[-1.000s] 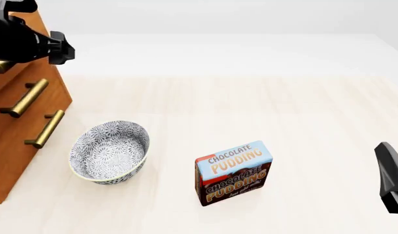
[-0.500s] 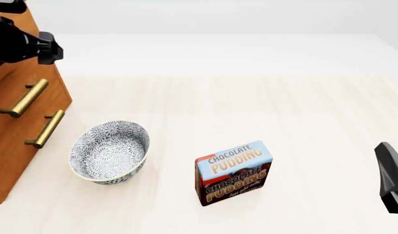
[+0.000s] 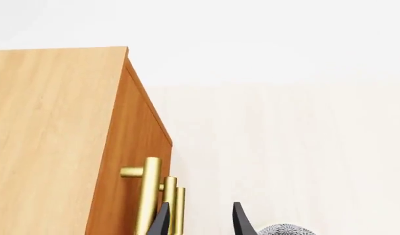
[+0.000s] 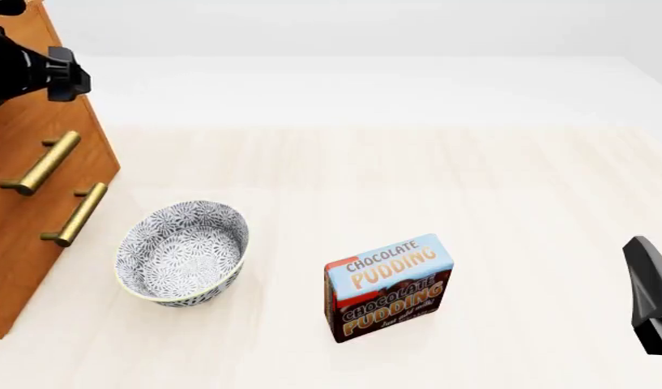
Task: Put the butter at the back in the top drawer of the cabinet and close it.
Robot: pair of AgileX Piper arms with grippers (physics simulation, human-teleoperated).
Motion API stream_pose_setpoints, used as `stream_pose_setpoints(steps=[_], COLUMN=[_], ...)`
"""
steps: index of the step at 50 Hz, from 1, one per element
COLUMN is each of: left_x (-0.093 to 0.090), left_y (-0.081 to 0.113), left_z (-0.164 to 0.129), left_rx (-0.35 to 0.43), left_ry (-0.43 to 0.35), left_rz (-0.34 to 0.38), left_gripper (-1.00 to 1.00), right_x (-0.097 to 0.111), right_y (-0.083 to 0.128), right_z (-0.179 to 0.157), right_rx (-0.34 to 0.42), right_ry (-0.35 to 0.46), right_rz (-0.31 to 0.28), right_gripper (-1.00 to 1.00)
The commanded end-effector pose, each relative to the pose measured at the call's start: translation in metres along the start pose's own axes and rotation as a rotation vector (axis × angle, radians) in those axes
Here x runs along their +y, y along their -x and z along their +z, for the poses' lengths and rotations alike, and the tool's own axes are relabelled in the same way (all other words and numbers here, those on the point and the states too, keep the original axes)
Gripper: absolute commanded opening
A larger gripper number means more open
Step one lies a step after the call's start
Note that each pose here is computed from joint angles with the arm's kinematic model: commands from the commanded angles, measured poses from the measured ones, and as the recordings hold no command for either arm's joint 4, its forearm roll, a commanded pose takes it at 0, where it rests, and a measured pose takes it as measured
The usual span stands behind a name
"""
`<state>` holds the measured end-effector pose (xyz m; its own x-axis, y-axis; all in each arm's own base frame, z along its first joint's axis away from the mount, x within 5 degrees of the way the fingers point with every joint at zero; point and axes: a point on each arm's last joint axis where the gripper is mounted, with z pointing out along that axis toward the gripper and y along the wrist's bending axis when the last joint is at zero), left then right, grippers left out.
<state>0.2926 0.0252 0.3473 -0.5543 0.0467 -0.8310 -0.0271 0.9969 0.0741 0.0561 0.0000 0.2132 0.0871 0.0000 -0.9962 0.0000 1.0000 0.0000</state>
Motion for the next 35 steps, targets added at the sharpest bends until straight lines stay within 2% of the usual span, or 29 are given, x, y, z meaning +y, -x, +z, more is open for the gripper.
stream_pose_setpoints(steps=[1, 9, 20, 27, 35], left_x=[0.008, -0.002, -0.030, -0.044, -0.068], left_y=[0.001, 0.008, 0.019, 0.010, -0.013], left_z=[-0.012, -0.034, -0.086, -0.098, -0.115], left_rx=[-0.015, -0.053, -0.147, -0.174, -0.207], left_ry=[0.034, 0.005, -0.097, -0.155, -0.280], left_rz=[-0.002, 0.025, 0.051, 0.061, 0.071], left_gripper=[1.00, 1.00, 1.00, 1.00, 1.00], right_x=[0.000, 0.000, 0.000, 0.000, 0.000], right_y=[0.000, 0.000, 0.000, 0.000, 0.000], right_z=[0.000, 0.000, 0.000, 0.000, 0.000], right_rx=[0.000, 0.000, 0.000, 0.000, 0.000], right_ry=[0.000, 0.000, 0.000, 0.000, 0.000], right_rz=[0.000, 0.000, 0.000, 0.000, 0.000], right_gripper=[1.00, 1.00, 1.00, 1.00, 1.00])
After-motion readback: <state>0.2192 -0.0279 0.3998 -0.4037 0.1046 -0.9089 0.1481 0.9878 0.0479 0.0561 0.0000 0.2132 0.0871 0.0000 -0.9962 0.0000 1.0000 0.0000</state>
